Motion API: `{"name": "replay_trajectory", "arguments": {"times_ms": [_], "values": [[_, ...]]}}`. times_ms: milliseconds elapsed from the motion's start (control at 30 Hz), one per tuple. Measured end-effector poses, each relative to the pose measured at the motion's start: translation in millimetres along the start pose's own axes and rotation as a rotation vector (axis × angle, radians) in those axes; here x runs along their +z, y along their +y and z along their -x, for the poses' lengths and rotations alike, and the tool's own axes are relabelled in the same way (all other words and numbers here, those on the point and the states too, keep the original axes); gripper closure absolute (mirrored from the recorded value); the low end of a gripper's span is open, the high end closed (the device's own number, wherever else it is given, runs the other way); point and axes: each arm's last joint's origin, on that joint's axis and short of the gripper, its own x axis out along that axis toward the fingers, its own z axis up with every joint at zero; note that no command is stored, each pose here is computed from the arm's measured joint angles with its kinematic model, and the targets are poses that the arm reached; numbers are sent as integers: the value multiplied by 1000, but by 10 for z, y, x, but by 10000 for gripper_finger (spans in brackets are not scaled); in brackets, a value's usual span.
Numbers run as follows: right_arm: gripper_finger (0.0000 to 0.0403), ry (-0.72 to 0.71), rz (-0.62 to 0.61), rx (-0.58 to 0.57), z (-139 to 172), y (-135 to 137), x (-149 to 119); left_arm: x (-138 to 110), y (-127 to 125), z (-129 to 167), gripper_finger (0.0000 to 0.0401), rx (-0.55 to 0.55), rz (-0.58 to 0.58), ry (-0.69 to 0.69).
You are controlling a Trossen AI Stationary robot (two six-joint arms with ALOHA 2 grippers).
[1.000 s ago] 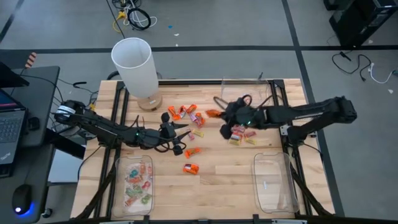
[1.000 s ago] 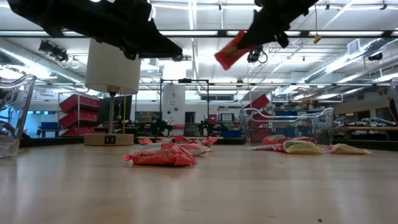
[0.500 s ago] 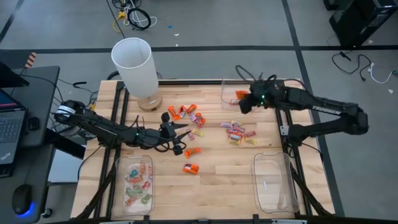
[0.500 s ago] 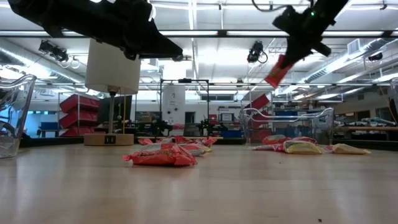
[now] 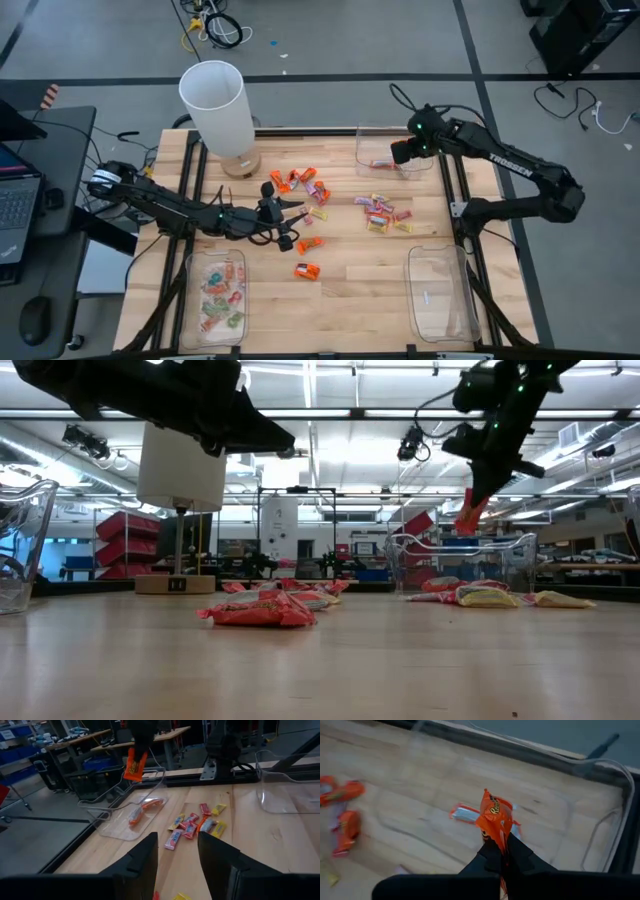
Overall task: Sort candy
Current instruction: Put the small orange chocolate bar into the top right transparent bin
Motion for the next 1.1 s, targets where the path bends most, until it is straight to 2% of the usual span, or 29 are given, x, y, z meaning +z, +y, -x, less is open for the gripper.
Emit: {"name": "replay_trajectory", "arguments": {"times_ms": [433,767,1100], "values": [[403,159,-42,-124,-506,-264,164,0,0,0,259,0,1,0],[402,259,-36,-168,-794,-363,184,0,0,0,259,0,1,0],[400,225,-44,-143,-875,-354,235,-1,0,0,259,0,1,1]]}}
